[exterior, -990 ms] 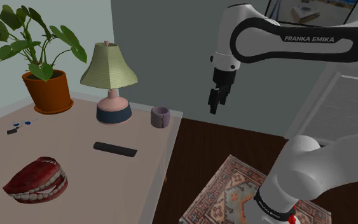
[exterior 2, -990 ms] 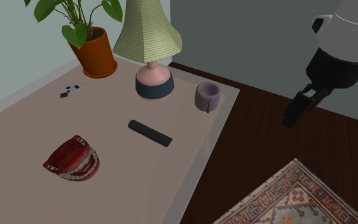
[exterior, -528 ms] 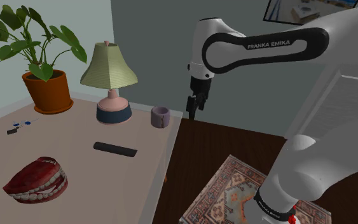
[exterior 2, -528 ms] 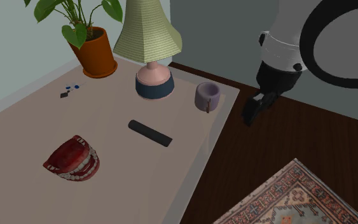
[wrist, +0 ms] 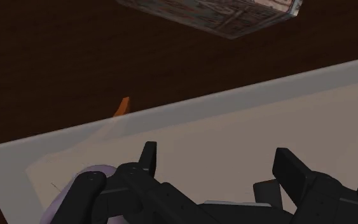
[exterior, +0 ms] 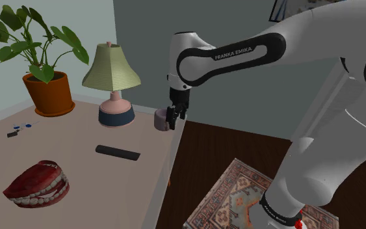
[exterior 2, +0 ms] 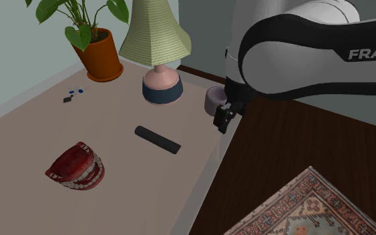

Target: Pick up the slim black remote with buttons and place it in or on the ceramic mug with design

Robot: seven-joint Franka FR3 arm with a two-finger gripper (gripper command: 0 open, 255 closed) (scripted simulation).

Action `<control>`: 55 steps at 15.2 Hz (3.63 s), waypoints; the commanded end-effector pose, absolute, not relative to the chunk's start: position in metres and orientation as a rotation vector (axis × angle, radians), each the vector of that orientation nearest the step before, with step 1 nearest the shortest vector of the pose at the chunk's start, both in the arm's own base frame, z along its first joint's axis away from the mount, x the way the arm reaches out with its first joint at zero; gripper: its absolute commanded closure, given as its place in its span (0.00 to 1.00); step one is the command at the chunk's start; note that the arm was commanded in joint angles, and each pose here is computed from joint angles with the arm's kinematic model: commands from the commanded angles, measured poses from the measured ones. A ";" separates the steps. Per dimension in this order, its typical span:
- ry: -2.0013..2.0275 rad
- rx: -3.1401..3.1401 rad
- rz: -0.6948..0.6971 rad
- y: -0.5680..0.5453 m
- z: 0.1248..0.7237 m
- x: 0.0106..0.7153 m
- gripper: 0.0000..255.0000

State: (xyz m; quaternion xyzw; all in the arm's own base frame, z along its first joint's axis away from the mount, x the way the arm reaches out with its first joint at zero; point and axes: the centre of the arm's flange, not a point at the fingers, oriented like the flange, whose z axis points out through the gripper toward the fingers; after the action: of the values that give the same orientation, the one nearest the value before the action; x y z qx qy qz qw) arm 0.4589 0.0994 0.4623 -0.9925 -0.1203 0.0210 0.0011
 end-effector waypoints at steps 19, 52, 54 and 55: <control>-0.684 -2.987 0.042 0.262 0.349 0.606 0.00; -0.684 -2.987 0.042 0.265 0.362 0.605 1.00; -0.684 -2.987 0.042 0.265 0.373 0.605 1.00; -0.684 -2.987 0.042 0.265 0.378 0.605 1.00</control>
State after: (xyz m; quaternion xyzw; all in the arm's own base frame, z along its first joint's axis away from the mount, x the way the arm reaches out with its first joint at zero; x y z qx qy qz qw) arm 0.6053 0.2638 0.3727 -0.9740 -0.2230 0.0137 0.0385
